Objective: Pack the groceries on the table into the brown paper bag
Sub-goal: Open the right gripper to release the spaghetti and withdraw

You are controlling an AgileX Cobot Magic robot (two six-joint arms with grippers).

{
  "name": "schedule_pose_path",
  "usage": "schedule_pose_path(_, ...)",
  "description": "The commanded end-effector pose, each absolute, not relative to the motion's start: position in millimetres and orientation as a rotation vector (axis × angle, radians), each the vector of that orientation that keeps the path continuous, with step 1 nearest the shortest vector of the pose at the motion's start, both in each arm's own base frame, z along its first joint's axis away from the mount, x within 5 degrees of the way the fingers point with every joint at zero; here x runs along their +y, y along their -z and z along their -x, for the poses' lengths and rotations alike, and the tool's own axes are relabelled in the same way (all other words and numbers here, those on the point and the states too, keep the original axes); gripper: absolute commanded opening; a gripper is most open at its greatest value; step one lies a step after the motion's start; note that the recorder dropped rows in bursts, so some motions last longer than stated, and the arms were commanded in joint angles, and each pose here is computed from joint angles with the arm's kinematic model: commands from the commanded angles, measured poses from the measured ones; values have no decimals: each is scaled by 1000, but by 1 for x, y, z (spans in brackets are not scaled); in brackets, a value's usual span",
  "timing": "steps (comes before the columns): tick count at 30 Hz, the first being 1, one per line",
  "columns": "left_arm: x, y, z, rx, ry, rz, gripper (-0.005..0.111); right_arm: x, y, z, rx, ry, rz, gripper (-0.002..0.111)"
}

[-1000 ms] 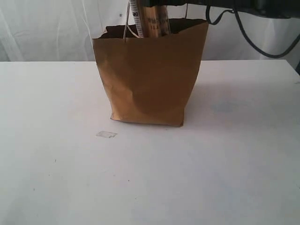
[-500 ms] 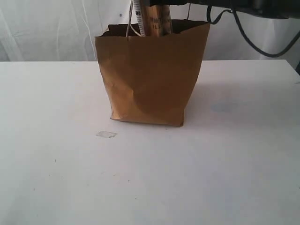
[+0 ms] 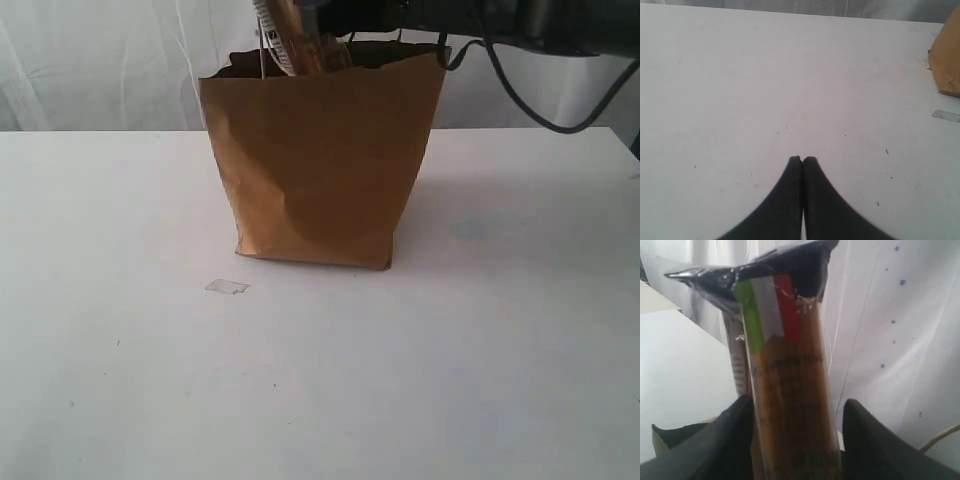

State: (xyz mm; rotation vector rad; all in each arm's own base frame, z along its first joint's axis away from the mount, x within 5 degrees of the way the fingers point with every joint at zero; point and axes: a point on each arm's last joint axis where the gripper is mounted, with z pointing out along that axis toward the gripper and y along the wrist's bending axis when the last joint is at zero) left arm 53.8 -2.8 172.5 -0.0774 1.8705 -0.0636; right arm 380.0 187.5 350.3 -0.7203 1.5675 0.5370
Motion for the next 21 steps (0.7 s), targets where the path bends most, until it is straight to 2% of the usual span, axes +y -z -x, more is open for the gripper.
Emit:
schedule_pose_path(1,-4,-172,-54,1871,79,79,0,189,-345,-382,1585,-542,714,40)
schedule_pose_path(3,-4,-172,-54,1871,79,79,0,189,-343,-383,1590,-541,714,23)
schedule_pose_path(4,-4,-172,-54,1871,79,79,0,188,-342,-384,1600,-525,702,0)
schedule_pose_path(7,-4,-172,-54,1871,79,79,0,181,-337,-391,1651,-444,640,0)
schedule_pose_path(9,-4,-172,-54,1871,79,79,0,176,-311,-395,1749,-373,602,0)
schedule_pose_path(13,-4,-172,-54,1871,79,79,0,182,-298,-392,1755,-442,663,0)
schedule_pose_path(16,-4,-172,-54,1871,79,79,0,185,-307,-389,1693,-460,726,0)
schedule_pose_path(21,-4,-172,-54,1871,79,79,0,170,-370,-362,1562,-397,669,0)
